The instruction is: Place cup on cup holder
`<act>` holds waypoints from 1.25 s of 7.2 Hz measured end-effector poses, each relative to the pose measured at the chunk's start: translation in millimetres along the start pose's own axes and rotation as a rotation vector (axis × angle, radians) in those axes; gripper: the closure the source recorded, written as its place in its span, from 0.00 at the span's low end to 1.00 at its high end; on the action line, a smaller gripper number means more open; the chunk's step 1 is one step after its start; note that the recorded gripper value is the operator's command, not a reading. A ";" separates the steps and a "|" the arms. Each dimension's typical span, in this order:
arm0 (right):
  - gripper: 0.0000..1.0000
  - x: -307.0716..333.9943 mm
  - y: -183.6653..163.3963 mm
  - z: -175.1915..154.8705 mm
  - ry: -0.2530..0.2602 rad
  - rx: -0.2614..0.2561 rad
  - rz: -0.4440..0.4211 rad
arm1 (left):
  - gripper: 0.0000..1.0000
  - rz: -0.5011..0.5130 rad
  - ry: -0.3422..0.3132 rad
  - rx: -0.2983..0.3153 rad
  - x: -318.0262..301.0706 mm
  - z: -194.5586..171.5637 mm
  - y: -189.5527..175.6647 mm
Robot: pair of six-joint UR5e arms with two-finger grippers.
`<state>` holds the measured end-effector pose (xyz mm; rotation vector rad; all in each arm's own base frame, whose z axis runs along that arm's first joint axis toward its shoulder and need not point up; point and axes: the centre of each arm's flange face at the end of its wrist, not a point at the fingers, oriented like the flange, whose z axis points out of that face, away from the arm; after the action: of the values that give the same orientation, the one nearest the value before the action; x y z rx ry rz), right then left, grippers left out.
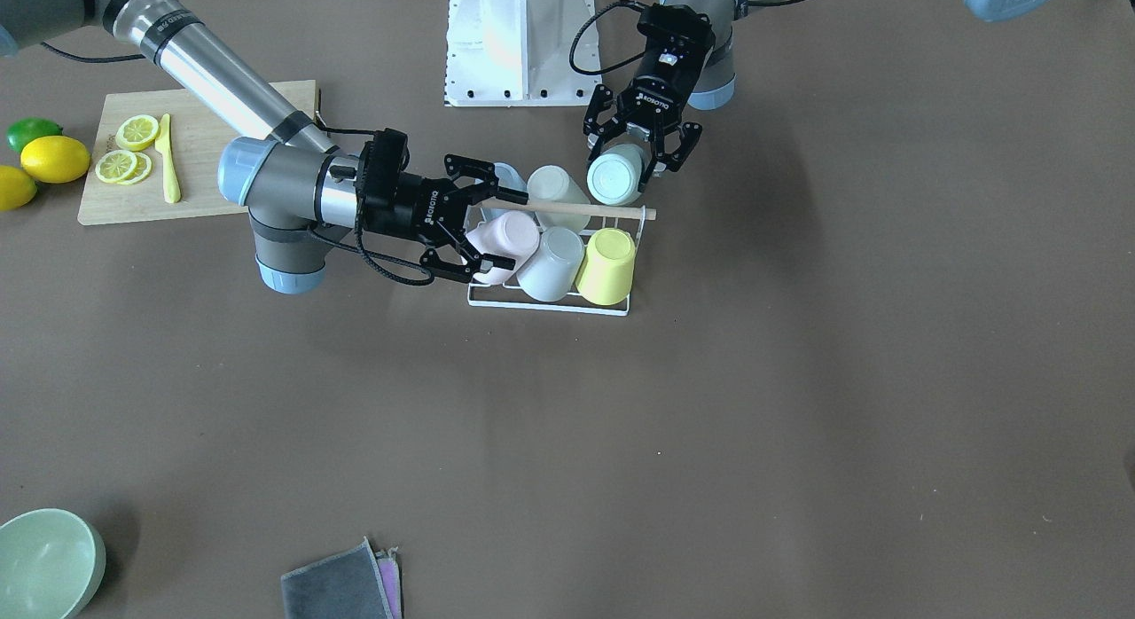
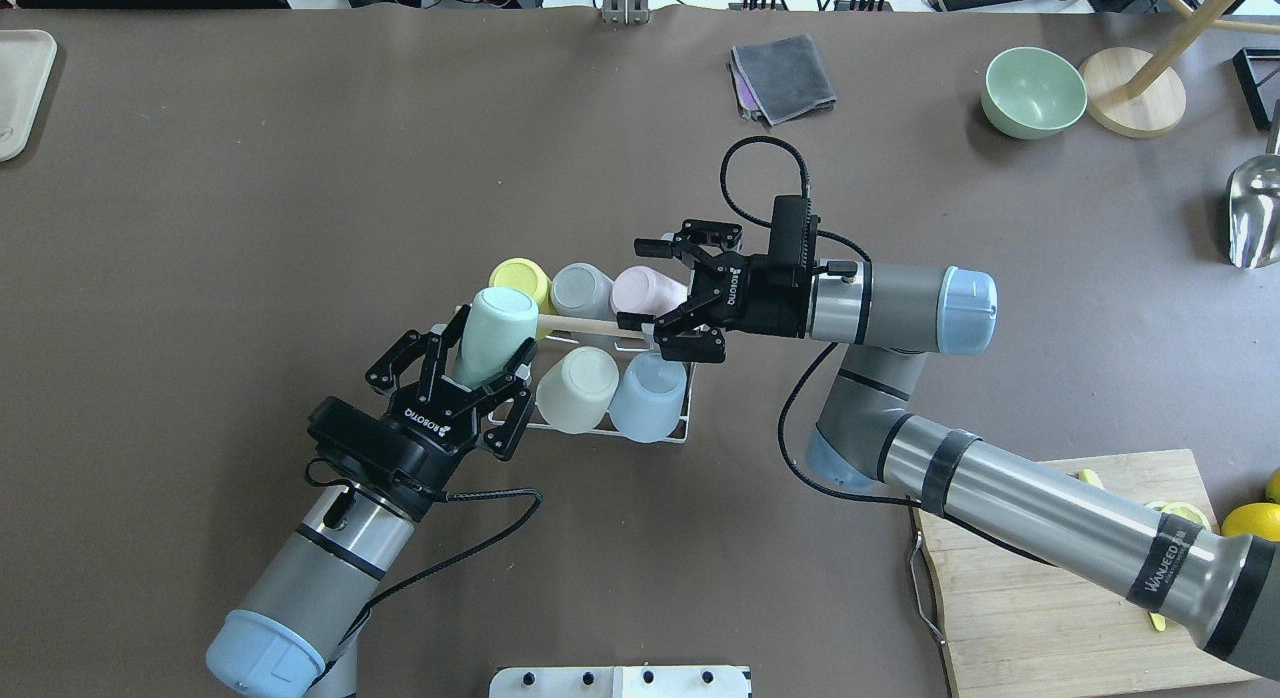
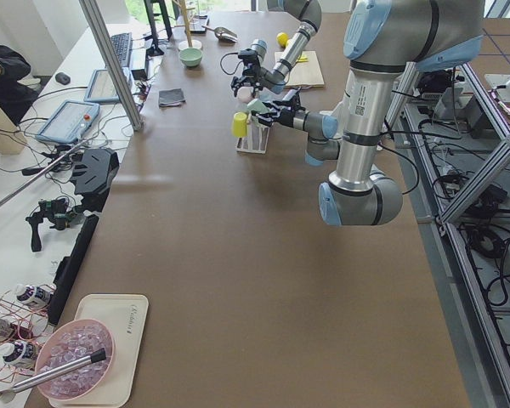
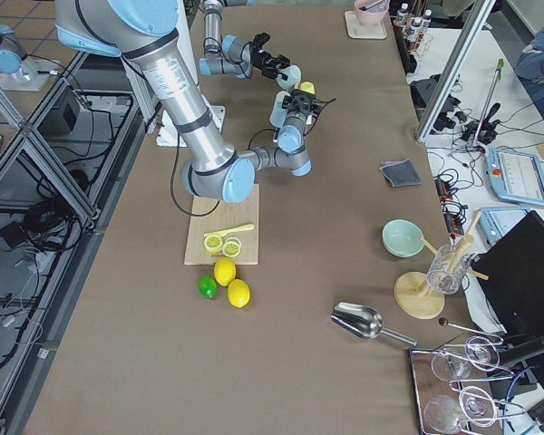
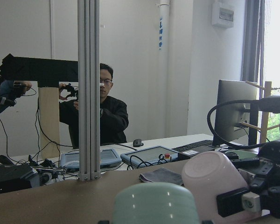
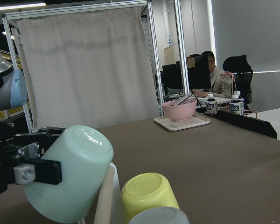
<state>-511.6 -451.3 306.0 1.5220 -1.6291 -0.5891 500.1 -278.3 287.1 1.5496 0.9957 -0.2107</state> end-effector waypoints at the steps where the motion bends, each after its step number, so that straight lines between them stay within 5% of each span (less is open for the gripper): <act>1: 0.00 -0.3 0.5 -1.4 -0.002 -0.002 0.006 | 0.03 0.000 0.000 0.000 0.0 0.0 0.2; 6: 0.00 32.3 -29.4 -18.0 -0.001 -0.011 -0.016 | 0.03 -0.002 -0.003 0.007 -2.0 1.6 -3.2; 9: 0.00 85.6 -79.1 -43.3 0.009 -0.143 0.087 | 0.03 -0.020 0.019 0.080 -24.2 24.7 -68.8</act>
<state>-425.2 -538.9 288.5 1.3413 -1.6026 -0.6359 447.9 -317.5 246.2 1.6170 1.0282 -0.2528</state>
